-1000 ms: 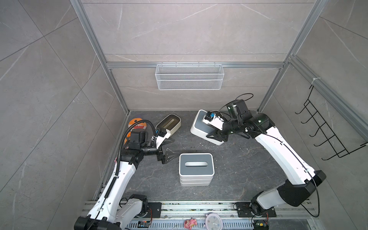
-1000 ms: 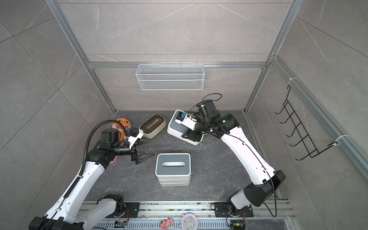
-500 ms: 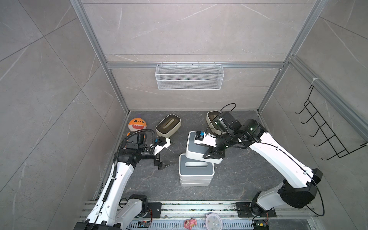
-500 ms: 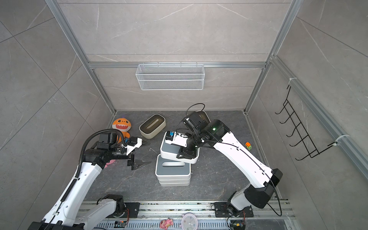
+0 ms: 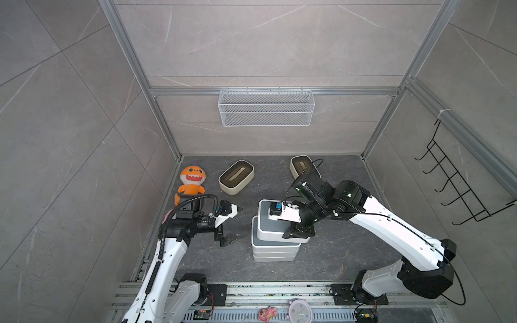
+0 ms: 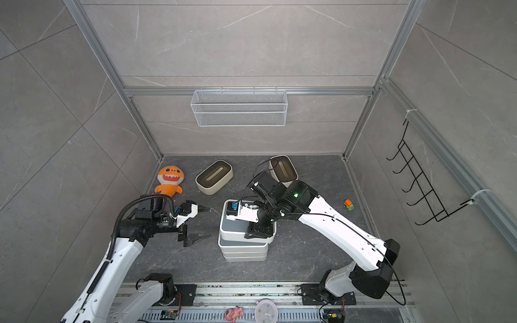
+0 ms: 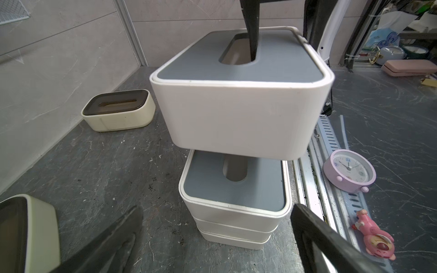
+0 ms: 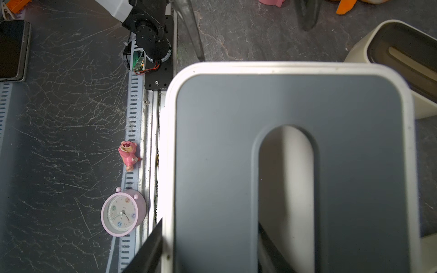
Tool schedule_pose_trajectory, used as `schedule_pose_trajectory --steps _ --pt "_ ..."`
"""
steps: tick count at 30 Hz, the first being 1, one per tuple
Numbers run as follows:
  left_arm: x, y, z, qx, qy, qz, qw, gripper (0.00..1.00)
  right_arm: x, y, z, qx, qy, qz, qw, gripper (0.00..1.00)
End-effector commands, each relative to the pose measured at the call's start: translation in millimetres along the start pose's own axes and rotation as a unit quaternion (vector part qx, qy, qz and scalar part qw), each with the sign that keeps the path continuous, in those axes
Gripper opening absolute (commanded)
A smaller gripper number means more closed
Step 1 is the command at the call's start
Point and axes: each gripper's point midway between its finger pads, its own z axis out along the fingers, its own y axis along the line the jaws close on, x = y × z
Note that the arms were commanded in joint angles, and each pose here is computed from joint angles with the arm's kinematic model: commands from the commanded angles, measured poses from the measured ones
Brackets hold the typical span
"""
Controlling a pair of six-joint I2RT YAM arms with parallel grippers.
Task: Stack the tissue boxes
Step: Place the tissue box at the tissue box.
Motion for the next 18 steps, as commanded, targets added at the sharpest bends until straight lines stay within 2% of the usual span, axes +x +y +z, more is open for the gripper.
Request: schedule_pose_trajectory --steps 1,5,8,10,14,18 --pt "-27.4 -12.7 -5.6 0.038 -0.045 0.022 0.998 0.98 -8.5 -0.6 6.4 0.007 -0.008 -0.008 1.000 0.37" --pt "-37.3 -19.6 -9.4 0.053 -0.050 -0.012 0.997 0.97 -7.9 0.8 8.9 0.011 0.005 -0.016 1.000 0.37" --pt "-23.9 -32.8 -8.0 0.060 -0.044 -0.007 0.997 0.97 -6.6 0.7 8.5 0.016 0.009 -0.015 1.000 0.37" --pt "-19.4 -30.4 -5.5 0.050 -0.060 -0.012 0.997 0.97 -4.0 -0.3 11.1 0.018 0.014 -0.014 1.000 0.37" --pt "-4.8 -25.5 -3.5 0.025 -0.030 -0.018 0.999 0.98 -6.0 -2.8 18.0 0.020 0.015 -0.015 1.000 0.38" --pt "-7.4 -27.8 -3.9 0.033 -0.037 -0.020 0.999 0.98 -5.8 -2.3 25.8 0.022 0.025 -0.018 0.999 0.37"
